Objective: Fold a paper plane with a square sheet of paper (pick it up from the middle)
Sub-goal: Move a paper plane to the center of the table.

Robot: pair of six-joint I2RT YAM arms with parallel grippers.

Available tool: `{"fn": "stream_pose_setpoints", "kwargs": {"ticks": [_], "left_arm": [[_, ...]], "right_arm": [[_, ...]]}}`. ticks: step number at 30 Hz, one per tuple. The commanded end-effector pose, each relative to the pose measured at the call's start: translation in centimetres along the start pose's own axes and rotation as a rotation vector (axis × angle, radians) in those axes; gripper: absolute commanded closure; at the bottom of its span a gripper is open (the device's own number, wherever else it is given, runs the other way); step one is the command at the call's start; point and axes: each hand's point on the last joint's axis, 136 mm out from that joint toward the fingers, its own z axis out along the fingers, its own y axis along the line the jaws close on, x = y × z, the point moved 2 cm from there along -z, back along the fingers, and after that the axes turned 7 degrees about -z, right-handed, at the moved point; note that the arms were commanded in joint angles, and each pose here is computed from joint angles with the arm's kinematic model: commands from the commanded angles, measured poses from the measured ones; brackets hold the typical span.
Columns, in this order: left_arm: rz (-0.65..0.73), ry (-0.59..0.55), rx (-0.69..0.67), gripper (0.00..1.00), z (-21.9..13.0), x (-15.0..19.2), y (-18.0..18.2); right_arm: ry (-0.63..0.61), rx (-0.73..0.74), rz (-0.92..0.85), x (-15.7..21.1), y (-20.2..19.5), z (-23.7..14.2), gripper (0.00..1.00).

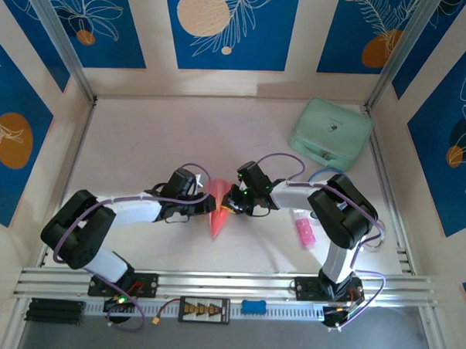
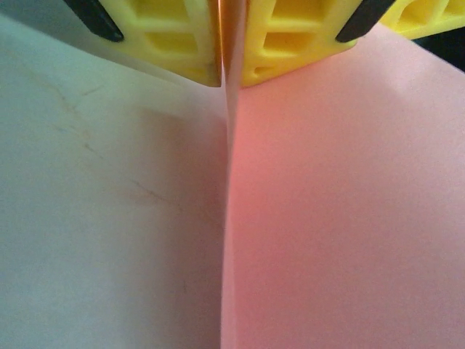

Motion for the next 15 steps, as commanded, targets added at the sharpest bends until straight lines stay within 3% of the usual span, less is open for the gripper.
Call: {"fn": "stream_pose_setpoints", "kwargs": {"ticks": [1,2,5,10,15], "left_arm": [[-0.036,-0.012,0.0,0.66,-0.4,0.0,0.6],[-0.036,-0.012,0.001,0.75,-0.4,0.1,0.6],[-0.048,-0.008,-0.022,0.86,-0.4,0.2,1.1],[-0.057,-0.01,-0.02,0.92,-0.4,0.1,1.1],[-0.074,-0.014,-0.051,0.96,-0.5,0.1,1.6]], "right_arm": [[0.006,0.01,-0.004,0.1,-0.3,-0.3,0.84],[0.007,0.015,-0.002,0.2,-0.4,-0.3,0.84],[0.009,0.018,-0.002,0.3,-0.5,-0.4,0.84],[0.019,0.021,-0.014,0.6,-0.4,-0.5,0.84],[0.019,0.032,-0.058,1.2,0.2,-1.4,0.77]]}}
